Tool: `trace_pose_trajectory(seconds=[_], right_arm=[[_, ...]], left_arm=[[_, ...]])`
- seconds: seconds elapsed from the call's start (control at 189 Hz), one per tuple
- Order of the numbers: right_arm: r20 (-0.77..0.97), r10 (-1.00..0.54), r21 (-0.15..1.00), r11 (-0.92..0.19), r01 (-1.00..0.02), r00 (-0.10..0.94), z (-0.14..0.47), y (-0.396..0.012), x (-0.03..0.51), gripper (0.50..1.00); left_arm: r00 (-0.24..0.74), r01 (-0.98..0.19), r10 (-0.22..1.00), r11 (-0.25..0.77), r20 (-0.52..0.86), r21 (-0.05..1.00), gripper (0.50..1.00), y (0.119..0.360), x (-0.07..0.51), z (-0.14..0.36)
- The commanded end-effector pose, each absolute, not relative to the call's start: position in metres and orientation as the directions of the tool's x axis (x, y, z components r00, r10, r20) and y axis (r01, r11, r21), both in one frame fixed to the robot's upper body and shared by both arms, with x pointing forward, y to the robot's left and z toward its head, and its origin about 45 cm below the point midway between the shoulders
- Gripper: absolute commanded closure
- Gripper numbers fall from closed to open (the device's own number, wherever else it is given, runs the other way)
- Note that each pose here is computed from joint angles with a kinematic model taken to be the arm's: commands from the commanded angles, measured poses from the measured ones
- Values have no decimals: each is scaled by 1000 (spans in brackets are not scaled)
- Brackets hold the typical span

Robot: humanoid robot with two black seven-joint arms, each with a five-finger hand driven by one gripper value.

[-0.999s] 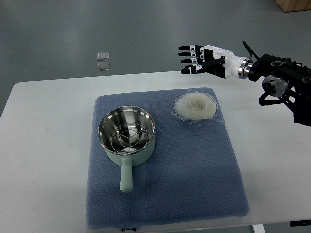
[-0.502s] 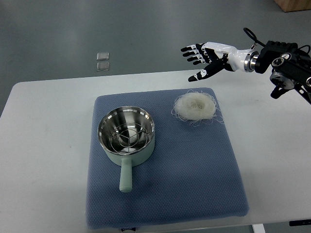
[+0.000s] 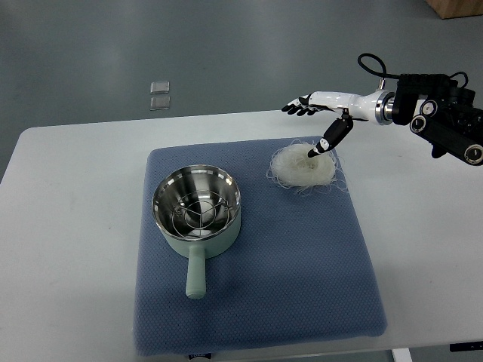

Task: Put vermicelli into pot with right hand
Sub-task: 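Lower the right hand onto the vermicelli bundle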

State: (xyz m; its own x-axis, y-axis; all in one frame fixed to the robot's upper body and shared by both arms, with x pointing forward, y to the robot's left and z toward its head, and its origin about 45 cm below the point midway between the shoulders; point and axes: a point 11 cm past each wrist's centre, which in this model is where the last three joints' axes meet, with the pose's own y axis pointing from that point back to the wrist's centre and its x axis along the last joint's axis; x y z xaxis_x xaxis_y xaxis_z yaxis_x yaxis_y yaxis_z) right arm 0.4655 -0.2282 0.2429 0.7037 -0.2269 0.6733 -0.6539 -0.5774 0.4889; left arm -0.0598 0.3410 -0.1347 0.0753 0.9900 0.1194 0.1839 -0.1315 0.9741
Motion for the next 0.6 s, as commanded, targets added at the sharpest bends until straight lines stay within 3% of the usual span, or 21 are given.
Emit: trace_pose_trajectory(seconds=[0.0, 0.122, 0.592], right_arm=[[665, -188, 516, -583, -627, 723, 234, -222, 460, 574], [650, -141, 562, -572, -598, 747, 213, -220, 451, 574], [713, -67, 570, -524, -633, 698, 194, -228, 446, 574]], left_arm=[[75, 184, 990, -132, 120, 974, 500, 341, -60, -135], [75, 184, 990, -132, 120, 974, 500, 341, -60, -135], [75, 184, 990, -130, 118, 974, 500, 341, -60, -135]])
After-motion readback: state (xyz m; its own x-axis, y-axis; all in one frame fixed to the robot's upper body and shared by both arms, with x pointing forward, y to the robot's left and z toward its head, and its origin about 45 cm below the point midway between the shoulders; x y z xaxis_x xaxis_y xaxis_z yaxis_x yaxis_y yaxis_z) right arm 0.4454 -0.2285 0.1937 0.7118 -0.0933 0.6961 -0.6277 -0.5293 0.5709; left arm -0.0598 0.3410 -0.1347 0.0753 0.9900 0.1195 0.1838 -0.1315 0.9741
